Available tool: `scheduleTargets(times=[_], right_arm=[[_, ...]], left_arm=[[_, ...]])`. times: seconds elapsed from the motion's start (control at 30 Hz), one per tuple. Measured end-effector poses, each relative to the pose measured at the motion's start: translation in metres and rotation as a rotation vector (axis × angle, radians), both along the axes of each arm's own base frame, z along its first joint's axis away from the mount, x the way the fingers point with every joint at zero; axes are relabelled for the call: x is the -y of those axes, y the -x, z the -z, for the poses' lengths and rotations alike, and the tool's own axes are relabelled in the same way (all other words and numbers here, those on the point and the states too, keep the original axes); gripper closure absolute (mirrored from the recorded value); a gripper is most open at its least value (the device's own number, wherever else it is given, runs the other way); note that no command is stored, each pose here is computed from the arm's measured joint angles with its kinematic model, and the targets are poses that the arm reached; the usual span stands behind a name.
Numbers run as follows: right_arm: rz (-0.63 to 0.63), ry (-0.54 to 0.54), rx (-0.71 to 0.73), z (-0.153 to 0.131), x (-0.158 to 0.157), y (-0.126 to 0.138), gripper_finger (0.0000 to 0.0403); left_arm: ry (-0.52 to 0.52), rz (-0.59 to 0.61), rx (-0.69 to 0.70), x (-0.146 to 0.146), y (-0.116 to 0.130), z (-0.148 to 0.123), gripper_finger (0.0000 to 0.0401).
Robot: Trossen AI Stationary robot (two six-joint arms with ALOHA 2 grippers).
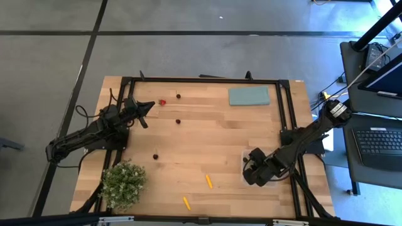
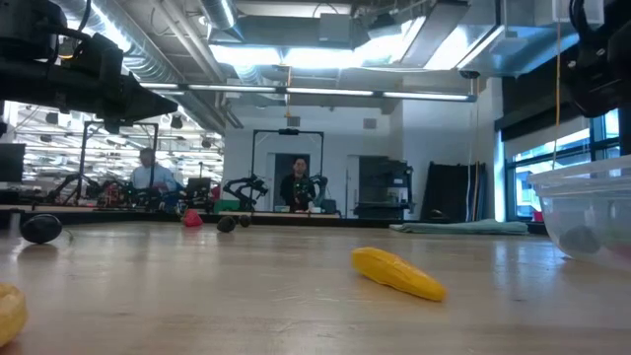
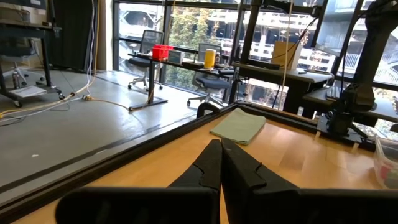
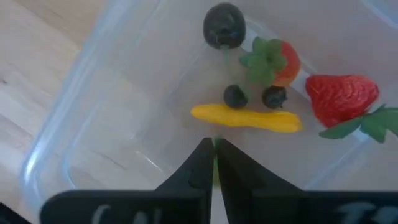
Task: Pick and placing Produce into tupperware
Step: Put the bottom strawberry into the container, then put the top corn into the container
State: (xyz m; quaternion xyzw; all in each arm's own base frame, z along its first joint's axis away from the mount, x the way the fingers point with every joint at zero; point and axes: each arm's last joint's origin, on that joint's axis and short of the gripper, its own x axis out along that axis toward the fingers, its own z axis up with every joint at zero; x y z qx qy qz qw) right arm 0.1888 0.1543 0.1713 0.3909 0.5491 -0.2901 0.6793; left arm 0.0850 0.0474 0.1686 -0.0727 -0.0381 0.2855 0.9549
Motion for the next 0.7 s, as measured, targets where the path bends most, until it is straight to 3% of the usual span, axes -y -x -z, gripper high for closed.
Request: scheduleTargets(times=[0.2,0.43,0.57,0.7], right_arm=[[-0.004,-0.006,-0.007,0.000,0.000,0.000,0.0338],[-0.010,-0.034,-0.024,-0.003,0.001,0.002,0.0224],[-0.017,-0.061,0.016,-0.015,0.002,0.003,0.0172],[-0.126,-0.038,0.139,-0.039,0.000,-0.002,0.0146]], left_arm=[[0.000,0.000,0.000,0.000,0.000,0.000,0.0401],[-0.002,0.000,-0.001,0.000,0.000,0.000,0.0401],[-0.002,0.000,-0.001,0.000,0.000,0.000,0.0401],[-0.002,0.000,-0.001,0.000,0.000,0.000,0.0401]])
